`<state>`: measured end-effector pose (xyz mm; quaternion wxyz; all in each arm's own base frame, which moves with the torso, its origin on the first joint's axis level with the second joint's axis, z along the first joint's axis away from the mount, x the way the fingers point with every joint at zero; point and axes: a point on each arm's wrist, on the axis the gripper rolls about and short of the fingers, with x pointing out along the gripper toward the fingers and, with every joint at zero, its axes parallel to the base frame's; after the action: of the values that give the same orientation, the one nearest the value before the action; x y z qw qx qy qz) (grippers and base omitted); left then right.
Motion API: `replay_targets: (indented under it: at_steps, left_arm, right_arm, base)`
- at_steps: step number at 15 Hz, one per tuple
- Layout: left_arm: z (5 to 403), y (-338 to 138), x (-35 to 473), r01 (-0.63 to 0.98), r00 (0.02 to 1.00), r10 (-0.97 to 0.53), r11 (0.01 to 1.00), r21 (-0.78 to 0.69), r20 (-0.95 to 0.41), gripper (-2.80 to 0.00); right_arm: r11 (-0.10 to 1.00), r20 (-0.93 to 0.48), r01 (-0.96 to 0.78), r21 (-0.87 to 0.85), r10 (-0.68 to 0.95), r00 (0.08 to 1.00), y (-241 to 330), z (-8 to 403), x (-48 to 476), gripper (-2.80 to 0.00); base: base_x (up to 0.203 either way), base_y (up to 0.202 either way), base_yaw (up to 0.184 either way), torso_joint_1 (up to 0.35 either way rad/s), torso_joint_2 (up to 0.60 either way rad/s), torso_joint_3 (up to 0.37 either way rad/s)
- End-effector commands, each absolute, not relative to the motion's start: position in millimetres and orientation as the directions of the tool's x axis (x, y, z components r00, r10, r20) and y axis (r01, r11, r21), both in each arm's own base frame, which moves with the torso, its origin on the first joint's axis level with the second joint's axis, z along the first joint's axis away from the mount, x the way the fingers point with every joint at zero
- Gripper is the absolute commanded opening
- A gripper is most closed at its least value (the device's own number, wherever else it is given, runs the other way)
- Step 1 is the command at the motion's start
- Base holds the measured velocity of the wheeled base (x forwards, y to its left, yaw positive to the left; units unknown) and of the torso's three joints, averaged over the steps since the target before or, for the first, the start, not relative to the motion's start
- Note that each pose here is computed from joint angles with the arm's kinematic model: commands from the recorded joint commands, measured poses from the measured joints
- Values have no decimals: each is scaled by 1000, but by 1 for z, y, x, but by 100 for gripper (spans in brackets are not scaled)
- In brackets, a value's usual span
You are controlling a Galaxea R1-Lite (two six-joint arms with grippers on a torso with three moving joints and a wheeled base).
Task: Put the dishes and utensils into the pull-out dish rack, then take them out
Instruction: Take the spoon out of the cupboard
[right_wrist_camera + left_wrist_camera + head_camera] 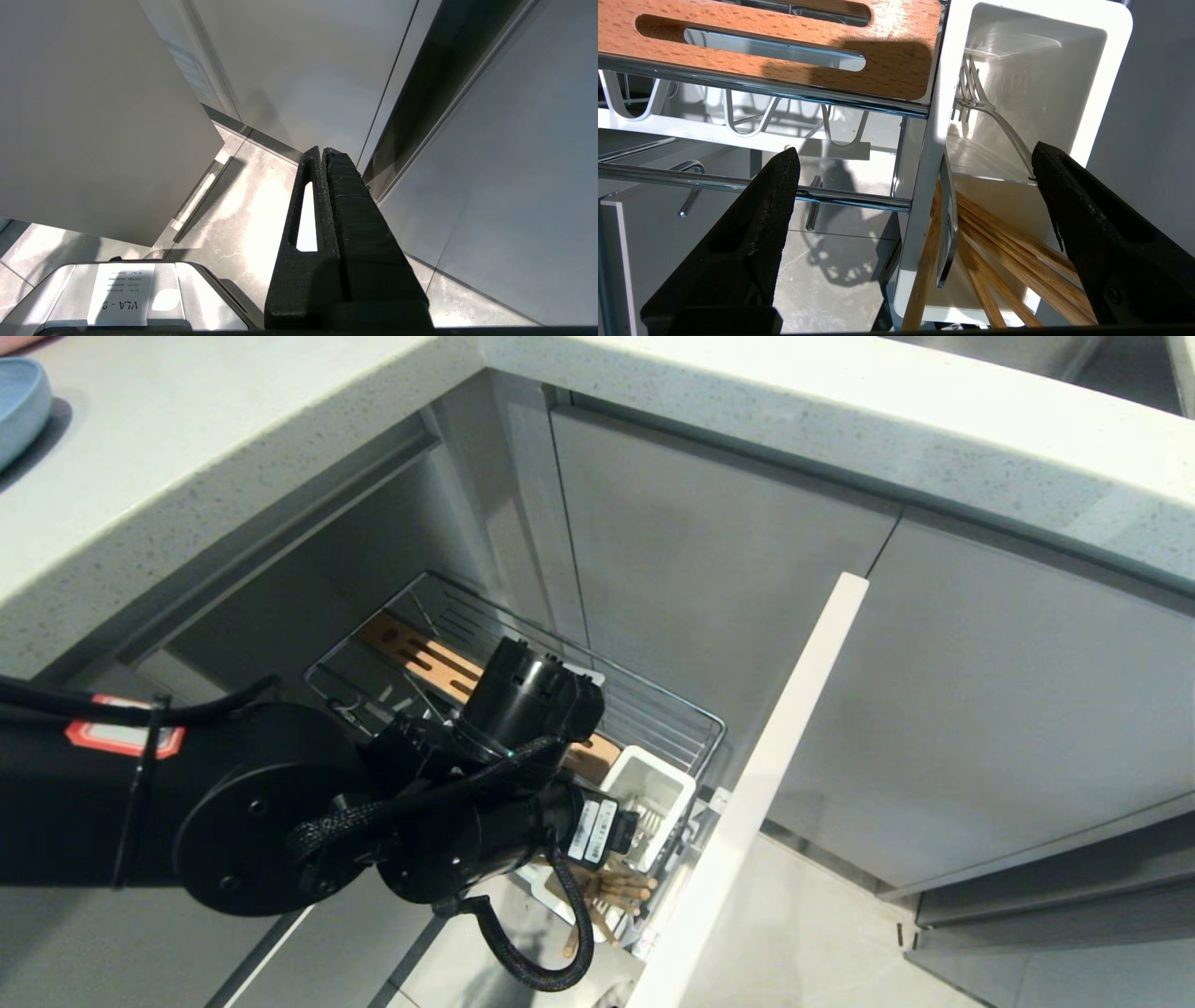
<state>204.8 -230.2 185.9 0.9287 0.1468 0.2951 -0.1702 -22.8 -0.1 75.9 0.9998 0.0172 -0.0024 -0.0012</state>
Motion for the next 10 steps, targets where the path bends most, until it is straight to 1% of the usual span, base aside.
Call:
replay_targets:
  at_steps: [1,2,10]
  left_arm:
    - [185,-231,205,402,767,-226,899,175,-600,-121]
    - [185,-231,205,401,768,-226,899,174,-599,-280]
    - [187,-231,205,385,783,-218,905,179,-583,-280]
  right_arm:
    - [999,8,2,35,-2,1000,0,75,-23,-280]
    - [999,7,1,35,-2,1000,0,75,-23,-280]
    - [999,8,3,35,-3,1000,0,75,-23,-280]
  base:
    - [0,0,0,0,0,0]
    - [0,0,0,0,0,0]
    - [0,0,0,0,0,0]
